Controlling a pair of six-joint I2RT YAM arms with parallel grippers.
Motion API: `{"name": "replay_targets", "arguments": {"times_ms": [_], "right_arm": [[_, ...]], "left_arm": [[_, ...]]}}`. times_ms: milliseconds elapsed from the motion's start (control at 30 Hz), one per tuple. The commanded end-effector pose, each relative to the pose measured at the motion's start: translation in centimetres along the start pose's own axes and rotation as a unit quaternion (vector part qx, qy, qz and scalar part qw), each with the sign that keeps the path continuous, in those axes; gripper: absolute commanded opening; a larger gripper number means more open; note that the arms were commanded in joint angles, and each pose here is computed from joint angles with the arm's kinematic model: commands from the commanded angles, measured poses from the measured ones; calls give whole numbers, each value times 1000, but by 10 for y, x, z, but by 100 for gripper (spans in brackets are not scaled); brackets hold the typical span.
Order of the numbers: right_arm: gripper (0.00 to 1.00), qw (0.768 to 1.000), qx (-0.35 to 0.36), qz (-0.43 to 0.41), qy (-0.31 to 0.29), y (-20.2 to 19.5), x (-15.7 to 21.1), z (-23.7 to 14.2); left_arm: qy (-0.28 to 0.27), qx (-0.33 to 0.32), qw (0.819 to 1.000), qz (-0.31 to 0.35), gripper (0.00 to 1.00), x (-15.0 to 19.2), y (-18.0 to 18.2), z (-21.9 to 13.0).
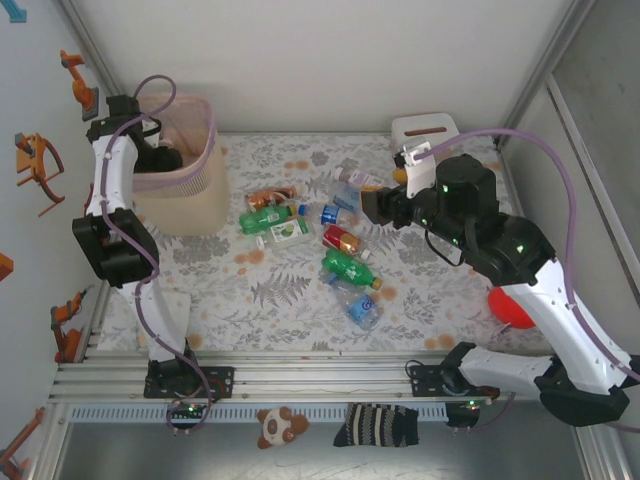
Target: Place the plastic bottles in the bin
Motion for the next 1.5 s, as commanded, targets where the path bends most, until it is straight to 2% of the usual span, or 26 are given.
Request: {"name": "replay_targets", "arguments": {"times_ms": [0, 367, 667, 833, 1067, 1367, 1467], "right_arm": [[71, 1000, 14, -7, -3, -3, 0, 1], [70, 998, 44, -8, 33, -8, 8, 21], [68, 986, 61, -17, 157, -11, 41, 67], [65, 968, 83, -24, 234, -18, 68, 93], [59, 930, 105, -25, 350, -14, 118, 136], [55, 882, 165, -59, 438, -7, 180, 181], [54, 867, 182, -70, 459, -7, 200, 194]], "left_arm": [[-34, 2, 999, 2, 74, -5, -1, -31], [-92, 14, 996, 0, 75, -9, -10, -78], [-163, 60, 985, -12, 74, -8, -27, -119], [-209, 95, 973, -25, 74, -2, -40, -136], [-283, 141, 948, -39, 75, 8, -57, -165], [-372, 198, 905, -54, 76, 25, -75, -195], [-385, 203, 898, -60, 76, 33, -79, -201]]}}
Point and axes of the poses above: each hand's point on the last joint's axis, 136 mm out from that joint toward the fingers, its own z axis out along the fingers, its own y axis along the line the jaws close on, x = y × z, the point moved 7 cm from there along -z, back along the fingers, and after that the axes turned 15 degrees about z, right-handed, at the moved point
